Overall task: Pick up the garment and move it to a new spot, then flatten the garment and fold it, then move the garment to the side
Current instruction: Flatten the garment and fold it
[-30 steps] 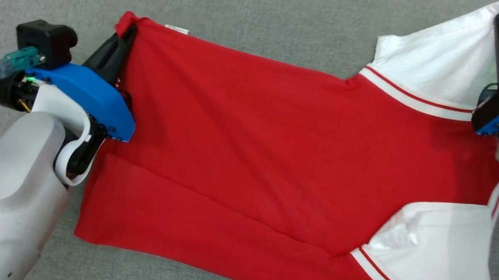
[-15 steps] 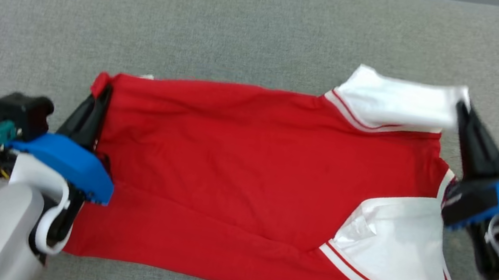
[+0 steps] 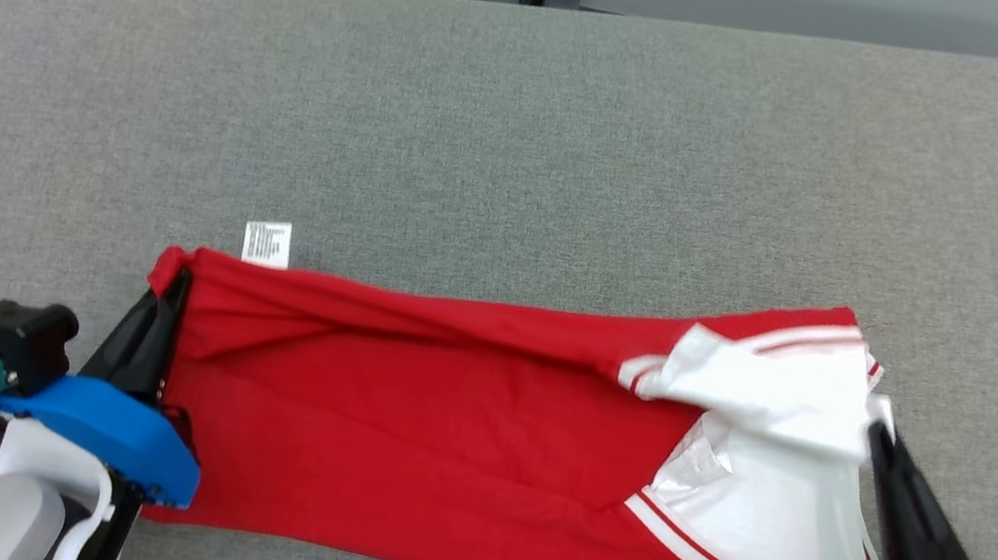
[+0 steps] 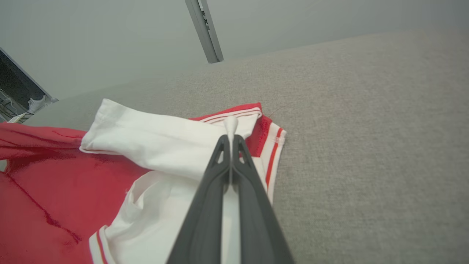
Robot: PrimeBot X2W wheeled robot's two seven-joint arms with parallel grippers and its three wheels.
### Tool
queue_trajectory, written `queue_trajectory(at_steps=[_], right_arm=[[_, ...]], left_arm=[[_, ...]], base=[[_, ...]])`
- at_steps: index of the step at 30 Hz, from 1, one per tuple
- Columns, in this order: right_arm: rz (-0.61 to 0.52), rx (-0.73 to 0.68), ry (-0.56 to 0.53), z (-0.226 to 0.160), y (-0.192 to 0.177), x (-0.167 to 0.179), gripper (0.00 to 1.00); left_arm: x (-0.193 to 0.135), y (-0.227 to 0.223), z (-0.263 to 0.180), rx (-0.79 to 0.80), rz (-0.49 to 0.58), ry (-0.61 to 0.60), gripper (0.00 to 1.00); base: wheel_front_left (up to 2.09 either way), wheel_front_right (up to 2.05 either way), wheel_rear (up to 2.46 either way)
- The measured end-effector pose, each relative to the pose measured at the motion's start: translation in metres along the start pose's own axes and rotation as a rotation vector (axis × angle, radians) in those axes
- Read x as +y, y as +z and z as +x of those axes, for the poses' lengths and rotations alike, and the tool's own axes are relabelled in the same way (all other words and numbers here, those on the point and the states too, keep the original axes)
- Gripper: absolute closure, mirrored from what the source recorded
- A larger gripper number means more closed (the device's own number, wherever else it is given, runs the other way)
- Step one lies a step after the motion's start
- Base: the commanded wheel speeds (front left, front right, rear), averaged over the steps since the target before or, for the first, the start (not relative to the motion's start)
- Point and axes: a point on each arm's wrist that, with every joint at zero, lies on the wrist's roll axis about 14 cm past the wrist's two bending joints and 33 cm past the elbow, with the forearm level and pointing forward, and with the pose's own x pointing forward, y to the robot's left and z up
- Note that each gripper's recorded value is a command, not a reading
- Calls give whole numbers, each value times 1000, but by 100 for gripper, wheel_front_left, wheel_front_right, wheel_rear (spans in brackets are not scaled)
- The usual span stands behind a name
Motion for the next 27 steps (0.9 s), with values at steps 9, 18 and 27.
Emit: queue_trajectory(at_steps=[9, 18, 27], right_arm=[[82, 96, -78, -44, -34, 5, 64], [32, 6, -84, -55, -10, 9, 0], [-106, -162, -96, -50, 52, 11, 0]], left_arm=[[-1, -30, -25, 86, -49, 26, 58], [9, -24, -38, -21, -85, 108, 0], [-5, 36, -42, -245, 32, 110, 0]], base=[[0, 0, 0], [0, 0, 0], [0, 0, 0]])
